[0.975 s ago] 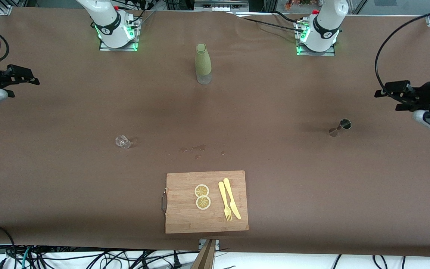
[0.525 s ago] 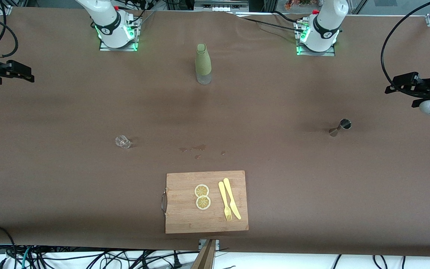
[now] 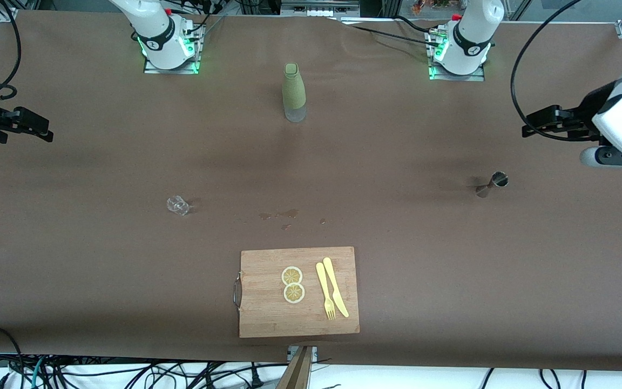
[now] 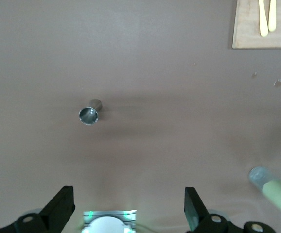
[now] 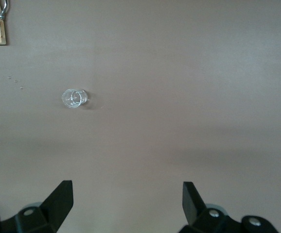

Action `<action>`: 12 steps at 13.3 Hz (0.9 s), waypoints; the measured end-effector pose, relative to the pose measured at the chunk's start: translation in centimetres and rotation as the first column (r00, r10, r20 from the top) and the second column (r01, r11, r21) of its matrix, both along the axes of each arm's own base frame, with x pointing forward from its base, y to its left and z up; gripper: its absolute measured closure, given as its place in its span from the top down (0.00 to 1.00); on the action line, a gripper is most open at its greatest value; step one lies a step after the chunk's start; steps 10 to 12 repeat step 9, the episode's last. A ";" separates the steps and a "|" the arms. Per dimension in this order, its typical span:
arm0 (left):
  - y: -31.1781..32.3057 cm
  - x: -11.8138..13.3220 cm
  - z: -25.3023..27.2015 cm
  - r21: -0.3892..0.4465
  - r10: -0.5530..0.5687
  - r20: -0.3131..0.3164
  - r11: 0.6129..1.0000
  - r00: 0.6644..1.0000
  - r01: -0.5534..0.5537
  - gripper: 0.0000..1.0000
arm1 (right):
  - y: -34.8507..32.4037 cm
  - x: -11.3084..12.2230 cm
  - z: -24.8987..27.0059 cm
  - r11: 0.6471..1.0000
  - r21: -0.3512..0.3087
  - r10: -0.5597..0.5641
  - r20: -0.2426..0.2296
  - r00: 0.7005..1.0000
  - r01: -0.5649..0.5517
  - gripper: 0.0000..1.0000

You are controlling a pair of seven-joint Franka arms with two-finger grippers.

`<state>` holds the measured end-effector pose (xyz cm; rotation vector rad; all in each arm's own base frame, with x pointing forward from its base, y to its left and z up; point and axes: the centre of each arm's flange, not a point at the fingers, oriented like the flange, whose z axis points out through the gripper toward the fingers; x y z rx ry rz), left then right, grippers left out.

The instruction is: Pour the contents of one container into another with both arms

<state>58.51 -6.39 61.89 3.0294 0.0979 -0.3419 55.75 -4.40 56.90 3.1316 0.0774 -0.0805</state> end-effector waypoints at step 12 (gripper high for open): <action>1.0 -0.4 1.8 -0.002 0.051 0.064 0.999 0.997 -0.051 1.00 | 1.3 0.1 0.0 1.000 0.001 0.016 -0.004 1.000 -0.016 1.00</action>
